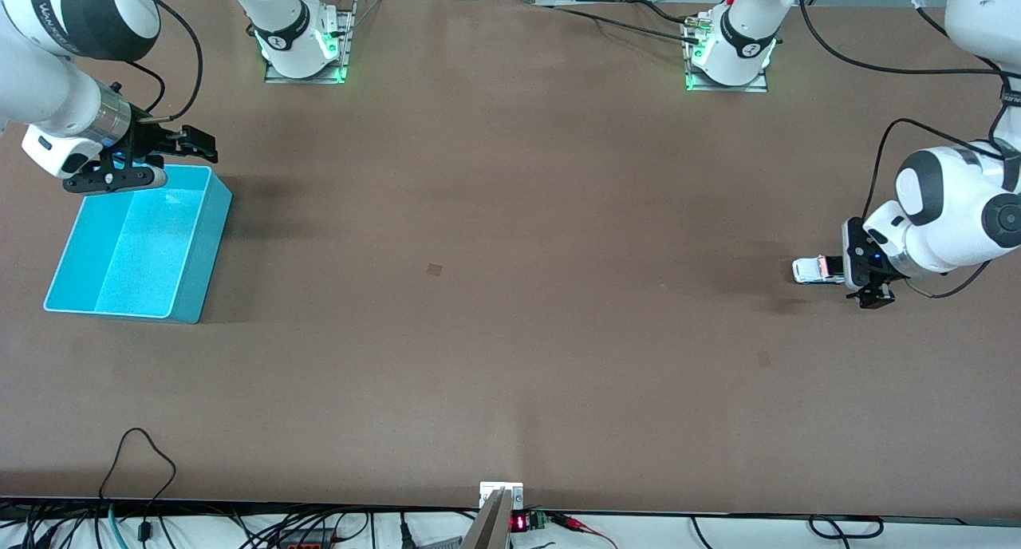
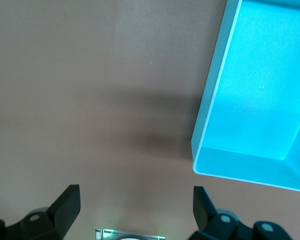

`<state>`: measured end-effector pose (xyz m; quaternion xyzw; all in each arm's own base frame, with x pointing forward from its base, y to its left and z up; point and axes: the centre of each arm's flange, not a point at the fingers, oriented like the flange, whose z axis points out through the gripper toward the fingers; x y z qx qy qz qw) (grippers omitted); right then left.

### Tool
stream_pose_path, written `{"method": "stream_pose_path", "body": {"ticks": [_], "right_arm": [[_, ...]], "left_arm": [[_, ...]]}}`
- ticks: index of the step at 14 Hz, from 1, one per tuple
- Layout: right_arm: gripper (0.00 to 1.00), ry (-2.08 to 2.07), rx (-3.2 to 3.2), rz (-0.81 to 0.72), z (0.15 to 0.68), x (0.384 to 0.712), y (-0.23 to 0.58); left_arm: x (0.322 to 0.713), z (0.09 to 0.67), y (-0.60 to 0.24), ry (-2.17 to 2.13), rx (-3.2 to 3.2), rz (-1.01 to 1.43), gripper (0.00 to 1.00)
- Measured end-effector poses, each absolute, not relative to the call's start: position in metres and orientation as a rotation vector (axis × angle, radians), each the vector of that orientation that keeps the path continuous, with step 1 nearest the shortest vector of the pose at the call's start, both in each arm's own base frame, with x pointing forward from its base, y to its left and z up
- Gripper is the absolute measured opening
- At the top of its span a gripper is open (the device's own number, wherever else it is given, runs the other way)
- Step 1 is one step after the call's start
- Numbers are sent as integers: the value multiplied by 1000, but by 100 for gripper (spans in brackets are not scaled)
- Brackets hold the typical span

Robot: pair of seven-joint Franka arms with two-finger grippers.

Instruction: Wind and store white jeep toy

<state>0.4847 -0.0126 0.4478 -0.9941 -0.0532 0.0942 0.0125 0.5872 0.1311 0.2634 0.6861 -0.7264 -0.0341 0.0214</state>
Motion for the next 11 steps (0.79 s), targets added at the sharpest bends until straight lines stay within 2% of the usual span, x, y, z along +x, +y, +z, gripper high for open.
{"method": "stream_pose_path", "body": {"ticks": [3,11], "right_arm": [[100,-166,-3098,294,448,485,-13],[100,-166,-3098,295,448,485,-13]], "left_arm": [[593,295,107,-2309,2102,-74,100],[597,300,67,-2375,2022,-61,100]]}}
